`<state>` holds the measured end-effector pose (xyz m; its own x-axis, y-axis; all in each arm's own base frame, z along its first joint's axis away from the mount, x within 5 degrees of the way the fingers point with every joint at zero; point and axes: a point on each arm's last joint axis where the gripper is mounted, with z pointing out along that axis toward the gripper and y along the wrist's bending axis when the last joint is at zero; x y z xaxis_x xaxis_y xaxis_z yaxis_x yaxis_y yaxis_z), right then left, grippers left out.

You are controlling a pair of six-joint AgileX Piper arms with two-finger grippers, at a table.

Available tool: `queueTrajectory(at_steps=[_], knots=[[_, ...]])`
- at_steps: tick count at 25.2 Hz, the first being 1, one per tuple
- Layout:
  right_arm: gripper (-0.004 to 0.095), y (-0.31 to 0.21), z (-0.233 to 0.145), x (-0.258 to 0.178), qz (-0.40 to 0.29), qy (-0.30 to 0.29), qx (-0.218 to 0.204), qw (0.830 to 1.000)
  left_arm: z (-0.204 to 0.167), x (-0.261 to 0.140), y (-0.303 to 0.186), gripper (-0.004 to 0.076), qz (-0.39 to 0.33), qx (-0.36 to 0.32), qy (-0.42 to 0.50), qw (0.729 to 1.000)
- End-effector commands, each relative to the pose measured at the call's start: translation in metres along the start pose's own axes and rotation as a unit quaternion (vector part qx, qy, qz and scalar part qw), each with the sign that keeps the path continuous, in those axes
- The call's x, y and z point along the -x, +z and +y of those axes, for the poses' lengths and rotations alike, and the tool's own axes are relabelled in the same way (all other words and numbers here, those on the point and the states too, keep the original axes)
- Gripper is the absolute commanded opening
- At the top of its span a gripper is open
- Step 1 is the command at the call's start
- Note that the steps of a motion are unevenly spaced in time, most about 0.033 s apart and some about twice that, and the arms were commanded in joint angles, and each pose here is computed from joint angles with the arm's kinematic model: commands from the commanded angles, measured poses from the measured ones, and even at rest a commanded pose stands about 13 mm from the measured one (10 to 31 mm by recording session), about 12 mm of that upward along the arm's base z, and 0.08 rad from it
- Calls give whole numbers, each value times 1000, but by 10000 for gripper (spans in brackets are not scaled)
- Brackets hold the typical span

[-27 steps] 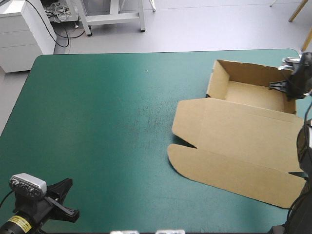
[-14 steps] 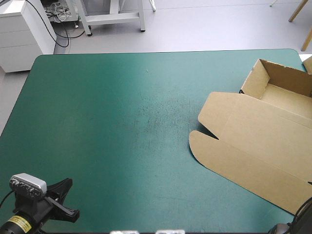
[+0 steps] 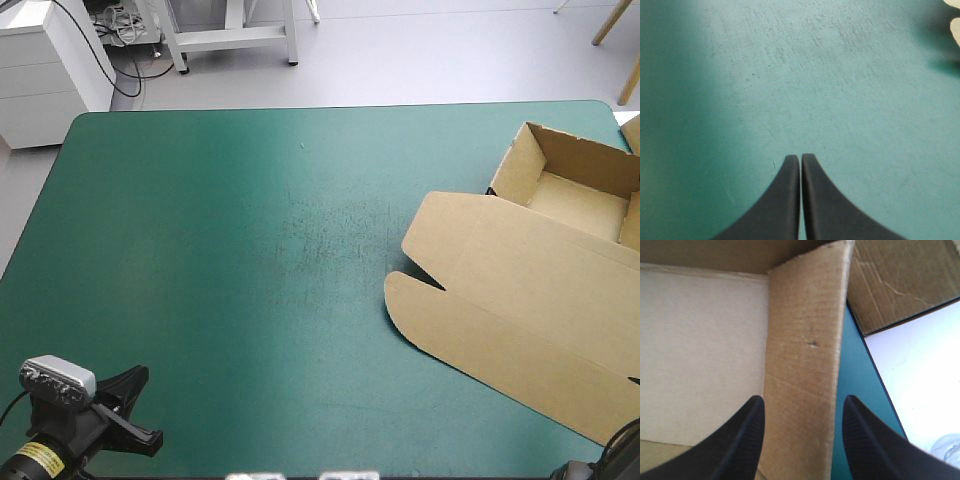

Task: Fold the box

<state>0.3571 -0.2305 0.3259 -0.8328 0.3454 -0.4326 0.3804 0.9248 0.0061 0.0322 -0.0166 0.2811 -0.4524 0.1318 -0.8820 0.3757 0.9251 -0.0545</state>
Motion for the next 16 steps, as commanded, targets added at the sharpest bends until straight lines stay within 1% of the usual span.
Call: queueTrajectory(at_steps=[1, 8, 11, 12, 14, 15, 16], knots=[[486, -84, 9, 1, -108, -10, 1, 994, -2, 12, -3, -8, -40, -8, -9, 999], [483, -164, 36, -18, -202, -22, 45, 978, -2, 12, -3, -8, -40, -8, -10, 999], [482, -196, 54, -37, -232, -35, 65, 970, -2, 12, -3, -8, -40, -8, -10, 999], [458, -204, 62, -45, -237, -46, 68, 968, -2, 12, -3, -8, -40, -8, -9, 999], [323, -215, 80, -66, -236, -65, 75, 967, -2, 12, -3, -8, -40, -8, -9, 999], [210, -219, 90, -80, -232, -80, 83, 966, -2, 12, -3, -8, -40, -8, -9, 999], [119, -222, 96, -93, -230, -92, 87, 965, -2, 12, -3, -8, -40, -8, -9, 999]])
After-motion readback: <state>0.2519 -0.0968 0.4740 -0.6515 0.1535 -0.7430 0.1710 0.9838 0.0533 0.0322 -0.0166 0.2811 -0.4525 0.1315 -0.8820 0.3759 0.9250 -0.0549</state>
